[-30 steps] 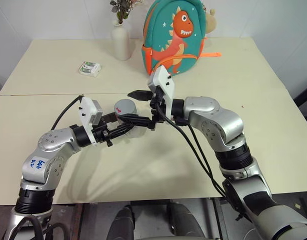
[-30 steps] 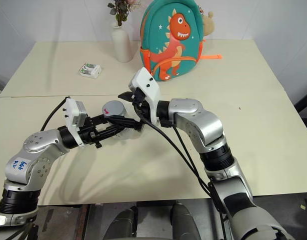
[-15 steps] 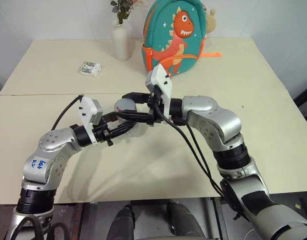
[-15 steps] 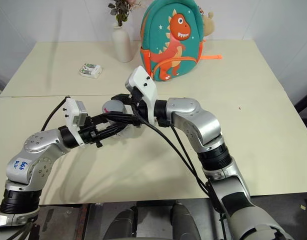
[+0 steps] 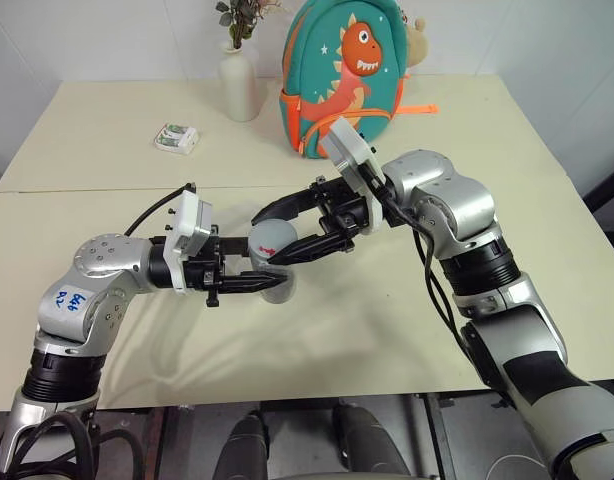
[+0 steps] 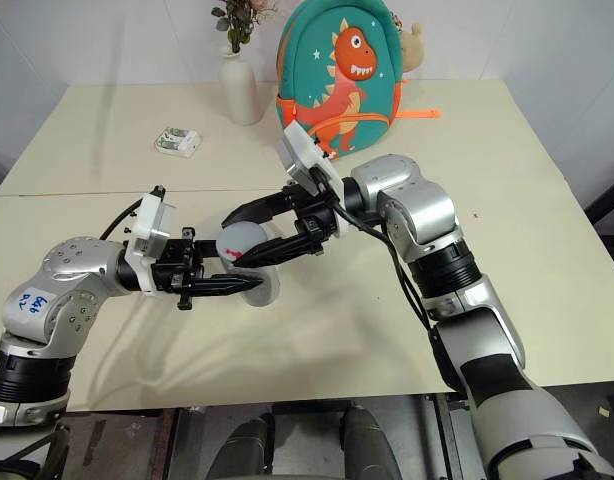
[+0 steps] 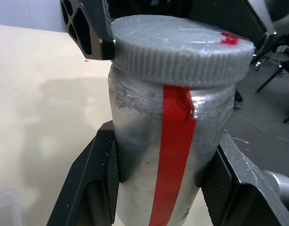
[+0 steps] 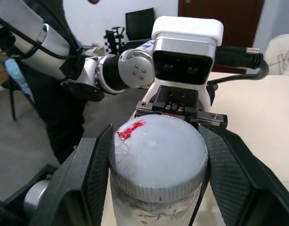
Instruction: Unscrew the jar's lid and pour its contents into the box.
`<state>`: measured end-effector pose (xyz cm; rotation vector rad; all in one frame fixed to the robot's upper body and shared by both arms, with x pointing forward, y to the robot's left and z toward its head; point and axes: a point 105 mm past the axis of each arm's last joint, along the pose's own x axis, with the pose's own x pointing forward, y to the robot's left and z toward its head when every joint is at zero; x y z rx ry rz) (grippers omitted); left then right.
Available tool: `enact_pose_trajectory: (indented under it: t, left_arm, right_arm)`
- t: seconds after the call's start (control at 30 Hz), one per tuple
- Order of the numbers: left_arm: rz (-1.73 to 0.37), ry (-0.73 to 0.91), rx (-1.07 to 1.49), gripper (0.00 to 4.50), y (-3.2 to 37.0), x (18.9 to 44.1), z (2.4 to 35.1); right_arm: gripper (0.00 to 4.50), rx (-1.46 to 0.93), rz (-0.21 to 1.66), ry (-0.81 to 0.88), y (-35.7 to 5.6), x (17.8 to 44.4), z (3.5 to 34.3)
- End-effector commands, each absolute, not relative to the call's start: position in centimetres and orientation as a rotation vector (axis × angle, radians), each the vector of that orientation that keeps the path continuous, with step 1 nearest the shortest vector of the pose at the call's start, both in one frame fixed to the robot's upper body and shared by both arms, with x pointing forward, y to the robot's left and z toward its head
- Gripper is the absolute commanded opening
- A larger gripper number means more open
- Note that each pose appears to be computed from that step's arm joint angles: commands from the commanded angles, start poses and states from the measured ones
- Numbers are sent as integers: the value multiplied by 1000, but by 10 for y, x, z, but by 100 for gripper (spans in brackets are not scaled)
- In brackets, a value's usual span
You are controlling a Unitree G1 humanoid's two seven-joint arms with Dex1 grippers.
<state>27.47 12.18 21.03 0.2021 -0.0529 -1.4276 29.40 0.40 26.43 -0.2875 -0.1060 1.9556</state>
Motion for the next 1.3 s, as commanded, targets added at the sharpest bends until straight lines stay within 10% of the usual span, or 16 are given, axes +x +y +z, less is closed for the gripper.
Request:
enact_pose_trajectory:
  t: [0.03, 0.13, 0.3, 1.3]
  left_arm:
    - [-1468, -124, 183, 191, 123, 267, 223]
    - [-1456, -133, 178, 191, 123, 267, 223]
    - [-1432, -155, 169, 191, 125, 266, 226]
    - [-1223, -165, 170, 191, 135, 282, 219]
  right_arm:
    - [254, -340, 1967, -167, -5, 292, 277]
    - [254, -320, 1964, -158, -6, 291, 276]
    - [449, -286, 1959, -166, -8, 286, 282]
    - [449, -218, 1615, -231, 42, 307, 281]
